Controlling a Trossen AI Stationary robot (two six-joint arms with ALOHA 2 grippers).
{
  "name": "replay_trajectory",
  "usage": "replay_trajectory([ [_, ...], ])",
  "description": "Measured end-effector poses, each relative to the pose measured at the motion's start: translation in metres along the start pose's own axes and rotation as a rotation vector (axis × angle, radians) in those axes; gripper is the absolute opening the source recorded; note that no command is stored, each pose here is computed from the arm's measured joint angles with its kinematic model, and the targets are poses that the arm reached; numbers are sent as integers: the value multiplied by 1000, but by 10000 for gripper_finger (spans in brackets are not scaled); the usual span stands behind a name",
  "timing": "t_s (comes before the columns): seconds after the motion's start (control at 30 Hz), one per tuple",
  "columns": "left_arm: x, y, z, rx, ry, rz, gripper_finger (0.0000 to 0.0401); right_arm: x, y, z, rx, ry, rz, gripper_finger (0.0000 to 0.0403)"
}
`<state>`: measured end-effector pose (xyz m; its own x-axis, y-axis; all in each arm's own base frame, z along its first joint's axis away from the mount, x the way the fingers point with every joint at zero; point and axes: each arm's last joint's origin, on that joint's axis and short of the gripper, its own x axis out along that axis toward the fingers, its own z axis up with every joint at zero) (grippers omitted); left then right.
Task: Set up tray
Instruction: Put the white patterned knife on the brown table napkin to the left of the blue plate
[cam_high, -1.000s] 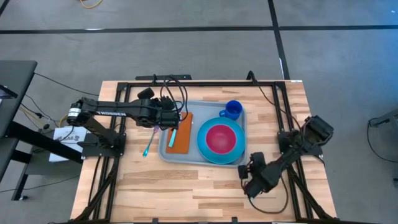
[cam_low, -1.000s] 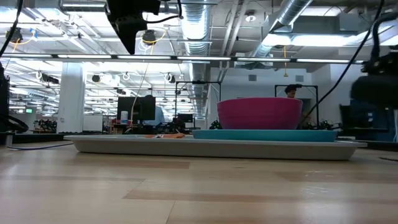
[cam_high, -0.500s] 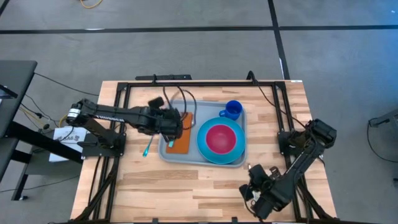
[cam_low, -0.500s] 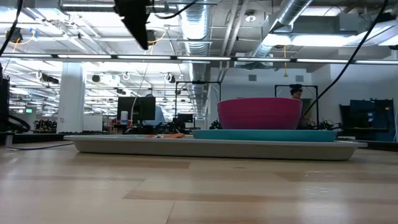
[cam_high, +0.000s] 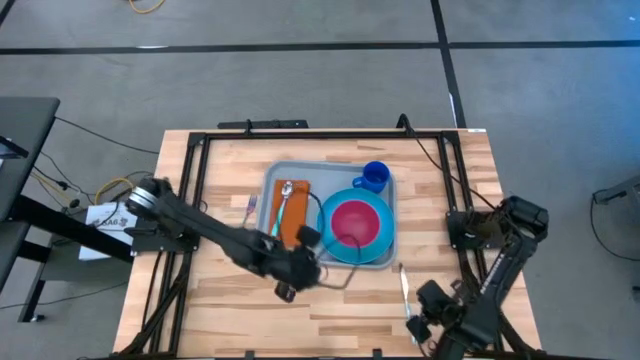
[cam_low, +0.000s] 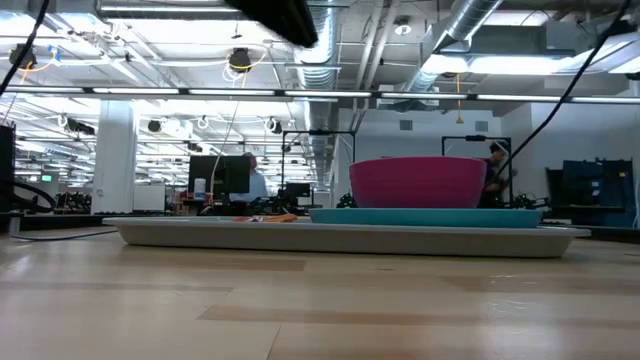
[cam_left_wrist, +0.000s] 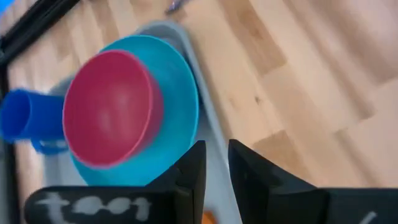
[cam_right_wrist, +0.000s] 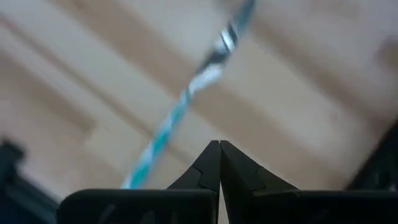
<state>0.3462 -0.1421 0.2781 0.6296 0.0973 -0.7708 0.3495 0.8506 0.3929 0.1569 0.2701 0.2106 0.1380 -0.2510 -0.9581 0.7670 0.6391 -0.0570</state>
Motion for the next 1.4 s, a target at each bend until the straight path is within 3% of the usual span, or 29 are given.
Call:
replay_trajectory([
  [0.1,35,-18,7,75,-4,62,59,-4,-3,-17,2,92,14,0],
  [0.23,79,-41,18,135,-117,48,59,-8,3,-34,-3,158,129,0],
  [0.4,110,-53,29,358,-275,53,59,-12,8,-42,-14,96,261,0],
  [0.53,125,-48,38,430,-302,100,59,-10,7,-42,63,67,275,0],
  [0.9,162,-24,63,378,-350,96,59,35,23,-63,148,33,283,0],
  [1.13,171,-12,72,332,-351,210,59,48,28,-72,151,29,274,0],
  [1.4,198,-13,59,369,-392,77,59,42,26,-80,137,42,301,0],
])
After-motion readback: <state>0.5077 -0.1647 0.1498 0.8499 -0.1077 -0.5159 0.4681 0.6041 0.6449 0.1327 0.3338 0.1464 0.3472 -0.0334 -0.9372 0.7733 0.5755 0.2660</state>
